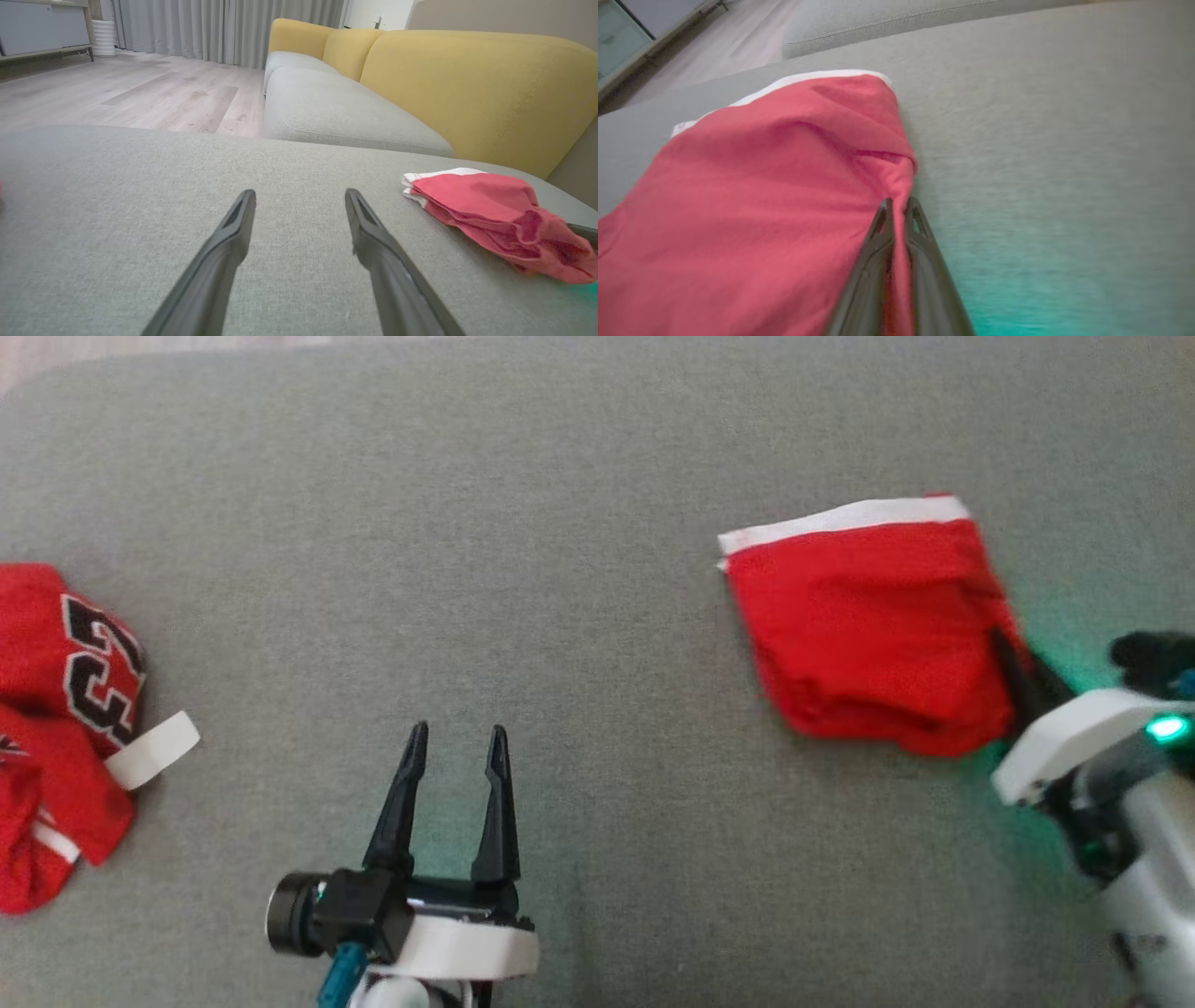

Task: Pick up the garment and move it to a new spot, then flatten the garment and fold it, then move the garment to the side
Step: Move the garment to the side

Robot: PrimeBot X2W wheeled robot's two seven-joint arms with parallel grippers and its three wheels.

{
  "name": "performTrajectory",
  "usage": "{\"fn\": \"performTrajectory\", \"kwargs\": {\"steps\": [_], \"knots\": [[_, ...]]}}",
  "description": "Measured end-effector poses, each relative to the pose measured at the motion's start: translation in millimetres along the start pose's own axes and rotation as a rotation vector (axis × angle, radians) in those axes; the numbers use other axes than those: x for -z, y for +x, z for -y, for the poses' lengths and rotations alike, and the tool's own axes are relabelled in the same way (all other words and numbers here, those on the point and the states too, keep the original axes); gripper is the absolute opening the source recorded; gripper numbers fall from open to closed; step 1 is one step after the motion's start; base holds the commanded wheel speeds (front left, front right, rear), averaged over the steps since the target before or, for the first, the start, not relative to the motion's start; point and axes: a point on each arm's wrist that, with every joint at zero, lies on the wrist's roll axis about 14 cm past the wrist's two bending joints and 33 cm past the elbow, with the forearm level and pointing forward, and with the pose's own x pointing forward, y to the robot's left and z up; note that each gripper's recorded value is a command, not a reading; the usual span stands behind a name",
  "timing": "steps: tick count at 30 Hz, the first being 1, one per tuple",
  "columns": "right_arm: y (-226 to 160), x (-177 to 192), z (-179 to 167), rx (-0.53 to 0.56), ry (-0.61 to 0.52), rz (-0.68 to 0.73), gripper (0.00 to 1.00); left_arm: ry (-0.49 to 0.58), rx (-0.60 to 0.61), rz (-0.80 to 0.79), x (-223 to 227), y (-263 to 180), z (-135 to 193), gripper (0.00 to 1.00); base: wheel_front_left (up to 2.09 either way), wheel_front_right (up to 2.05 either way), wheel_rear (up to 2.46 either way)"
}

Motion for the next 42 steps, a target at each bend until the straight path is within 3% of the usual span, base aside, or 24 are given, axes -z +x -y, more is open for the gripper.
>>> {"fn": "performTrajectory", "kwargs": {"steps": [5,6,18,19,20,23,26,31,38,42], "knots": [[-11,-19,63,0.106,-0.147,-0.002,0.0,-0.011,0.042,0.008,-1,17,9,1.0,0.0,0.0,0.0],[-15,-31,88,0.153,-0.192,0.001,0.0,-0.01,0.059,0.006,1,26,13,1.0,0.0,0.0,0.0],[-39,-73,219,0.451,-0.361,-0.013,0.0,-0.052,0.2,0.014,17,85,38,1.0,0.0,0.0,0.0],[-41,-75,227,0.475,-0.365,-0.007,0.29,-0.052,0.206,0.013,19,89,38,1.0,0.0,0.0,0.0],[-43,-79,234,0.499,-0.368,0.002,1.0,-0.047,0.205,0.012,21,91,37,1.0,0.0,0.0,0.0],[-50,-87,245,0.54,-0.404,0.028,1.0,-0.036,0.196,0.015,20,95,33,1.0,0.0,0.0,0.0],[-51,-86,235,0.537,-0.39,0.06,1.0,-0.029,0.186,0.023,13,90,31,1.0,0.0,0.0,0.0],[-33,-64,184,0.434,-0.311,0.099,1.0,-0.032,0.159,0.024,5,73,27,1.0,0.0,0.0,0.0],[-44,-1,71,0.211,-0.169,0.116,1.0,-0.068,0.033,-0.007,2,11,0,1.0,0.0,0.0,0.0],[-53,7,13,0.099,-0.117,0.169,1.0,-0.062,-0.027,0.013,-5,-18,-14,1.0,0.0,0.0,0.0]]}}
